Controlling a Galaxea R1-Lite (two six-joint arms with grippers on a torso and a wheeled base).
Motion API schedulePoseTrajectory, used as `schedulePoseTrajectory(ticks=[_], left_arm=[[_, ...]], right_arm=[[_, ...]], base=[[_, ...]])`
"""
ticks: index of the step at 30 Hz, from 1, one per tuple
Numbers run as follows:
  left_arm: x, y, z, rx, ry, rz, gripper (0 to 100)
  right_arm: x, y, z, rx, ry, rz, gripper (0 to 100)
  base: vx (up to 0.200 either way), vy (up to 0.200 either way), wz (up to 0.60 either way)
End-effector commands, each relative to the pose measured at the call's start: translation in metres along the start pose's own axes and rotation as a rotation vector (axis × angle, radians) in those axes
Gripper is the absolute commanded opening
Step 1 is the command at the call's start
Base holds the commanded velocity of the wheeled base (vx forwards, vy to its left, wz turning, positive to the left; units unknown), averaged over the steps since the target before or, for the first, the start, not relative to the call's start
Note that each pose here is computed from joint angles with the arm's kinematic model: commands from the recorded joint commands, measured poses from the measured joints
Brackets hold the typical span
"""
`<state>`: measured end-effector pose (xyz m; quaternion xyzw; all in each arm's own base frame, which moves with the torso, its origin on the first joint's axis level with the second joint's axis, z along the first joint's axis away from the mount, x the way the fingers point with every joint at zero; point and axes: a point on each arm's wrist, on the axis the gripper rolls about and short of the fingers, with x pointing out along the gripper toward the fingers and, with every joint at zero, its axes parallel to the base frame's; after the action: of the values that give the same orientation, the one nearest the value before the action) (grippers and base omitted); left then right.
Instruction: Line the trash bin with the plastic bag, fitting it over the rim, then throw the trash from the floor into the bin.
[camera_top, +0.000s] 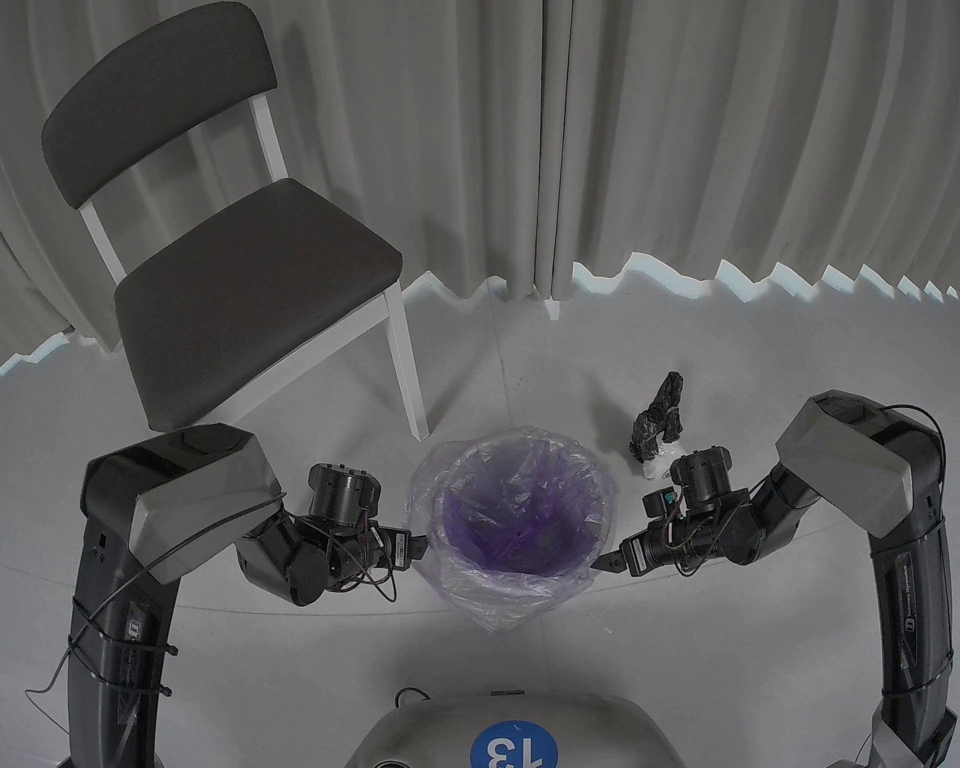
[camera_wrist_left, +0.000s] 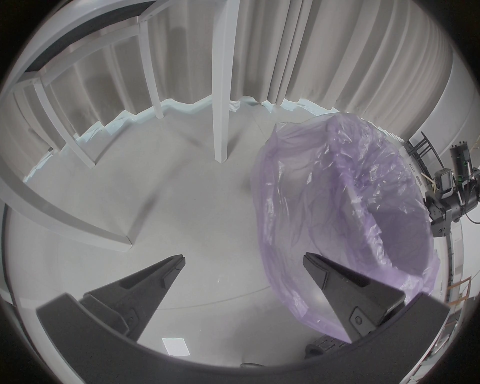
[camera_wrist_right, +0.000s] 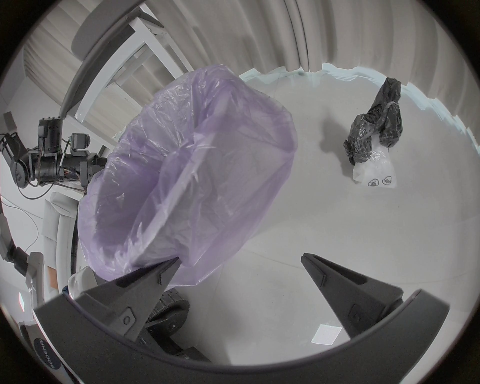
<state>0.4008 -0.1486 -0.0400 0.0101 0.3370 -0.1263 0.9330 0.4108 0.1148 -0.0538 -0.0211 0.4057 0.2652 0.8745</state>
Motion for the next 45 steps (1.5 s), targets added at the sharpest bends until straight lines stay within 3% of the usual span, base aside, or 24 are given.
schedulePoseTrajectory(ticks=[1,15,35,45], left_arm=[[0.008,-0.003,0.004,0.005,0.000,-0.002,100],[0.022,-0.001,0.002,0.085,0.031,0.013,100],[0.021,-0.006,0.001,0.068,0.022,0.005,100],[0.021,-0.010,-0.001,0.064,0.023,-0.001,100]], right_arm=[[0.007,-0.009,0.007,-0.007,0.003,-0.006,100],[0.017,-0.036,0.038,-0.005,0.107,-0.020,100],[0.019,-0.078,0.042,0.007,0.006,-0.083,100],[0.025,-0.075,0.035,0.019,0.009,-0.068,100]], base=[[0.000,0.000,0.00],[0.000,0.000,0.00],[0.000,0.000,0.00],[0.000,0.000,0.00]])
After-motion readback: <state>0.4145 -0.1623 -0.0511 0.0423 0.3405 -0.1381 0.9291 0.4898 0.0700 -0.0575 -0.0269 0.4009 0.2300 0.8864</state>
